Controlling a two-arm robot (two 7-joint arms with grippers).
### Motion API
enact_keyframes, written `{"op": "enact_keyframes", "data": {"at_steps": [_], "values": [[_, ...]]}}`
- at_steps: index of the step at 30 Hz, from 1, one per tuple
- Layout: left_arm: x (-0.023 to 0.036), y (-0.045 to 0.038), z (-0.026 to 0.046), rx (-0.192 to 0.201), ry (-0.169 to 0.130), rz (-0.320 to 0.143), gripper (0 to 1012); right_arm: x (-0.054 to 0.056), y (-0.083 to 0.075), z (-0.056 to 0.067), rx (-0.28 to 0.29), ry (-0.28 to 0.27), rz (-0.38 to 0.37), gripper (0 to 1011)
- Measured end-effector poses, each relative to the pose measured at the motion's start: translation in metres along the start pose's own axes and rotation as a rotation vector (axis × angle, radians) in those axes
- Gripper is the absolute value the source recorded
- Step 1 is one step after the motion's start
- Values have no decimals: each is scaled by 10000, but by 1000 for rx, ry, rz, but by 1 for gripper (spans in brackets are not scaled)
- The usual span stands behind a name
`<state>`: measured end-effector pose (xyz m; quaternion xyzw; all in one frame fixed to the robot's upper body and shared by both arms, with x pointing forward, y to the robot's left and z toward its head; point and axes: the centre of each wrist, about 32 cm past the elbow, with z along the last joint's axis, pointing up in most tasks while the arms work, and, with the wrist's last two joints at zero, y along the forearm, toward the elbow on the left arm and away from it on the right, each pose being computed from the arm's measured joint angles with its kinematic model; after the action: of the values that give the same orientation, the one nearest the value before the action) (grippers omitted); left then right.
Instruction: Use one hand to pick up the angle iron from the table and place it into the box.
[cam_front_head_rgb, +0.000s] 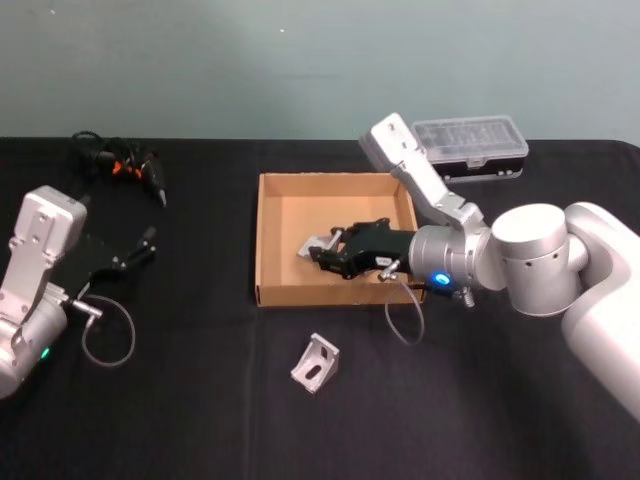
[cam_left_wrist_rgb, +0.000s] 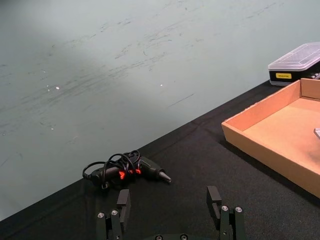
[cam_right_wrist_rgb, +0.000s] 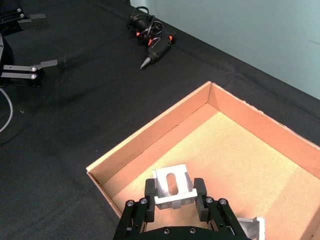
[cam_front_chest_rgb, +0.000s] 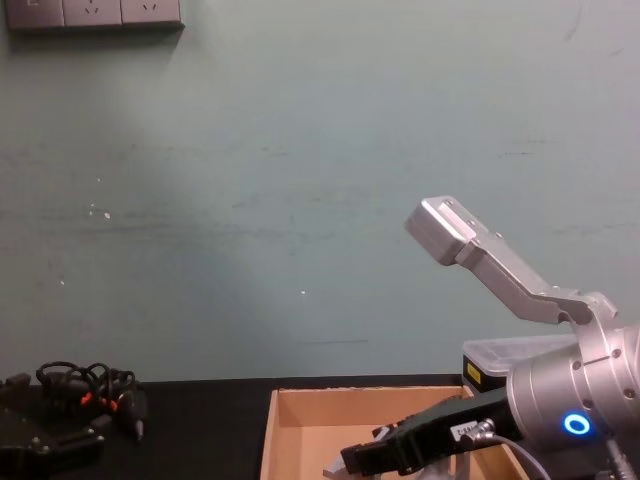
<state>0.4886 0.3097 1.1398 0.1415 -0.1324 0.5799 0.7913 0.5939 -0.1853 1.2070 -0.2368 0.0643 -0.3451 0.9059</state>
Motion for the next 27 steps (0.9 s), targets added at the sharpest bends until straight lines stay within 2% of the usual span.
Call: {"op": "enact_keyframes", "data": {"at_steps": [6,13,21,24,27], "values": [[0,0,0,0,0,0,1000,2,16,-13,-4,4,4,481],[0,0,0,0,0,0,1000,-1,5,-46,0,3,-1,696],[0,0,0,0,0,0,1000,-32,-78,-22,51,-12,-14,927],[0,0,0,0,0,0,1000,-53,-128,-18,69,-20,-19,1000],[0,0,0,0,0,0,1000,-71,-168,-13,80,-25,-26,1004]]}}
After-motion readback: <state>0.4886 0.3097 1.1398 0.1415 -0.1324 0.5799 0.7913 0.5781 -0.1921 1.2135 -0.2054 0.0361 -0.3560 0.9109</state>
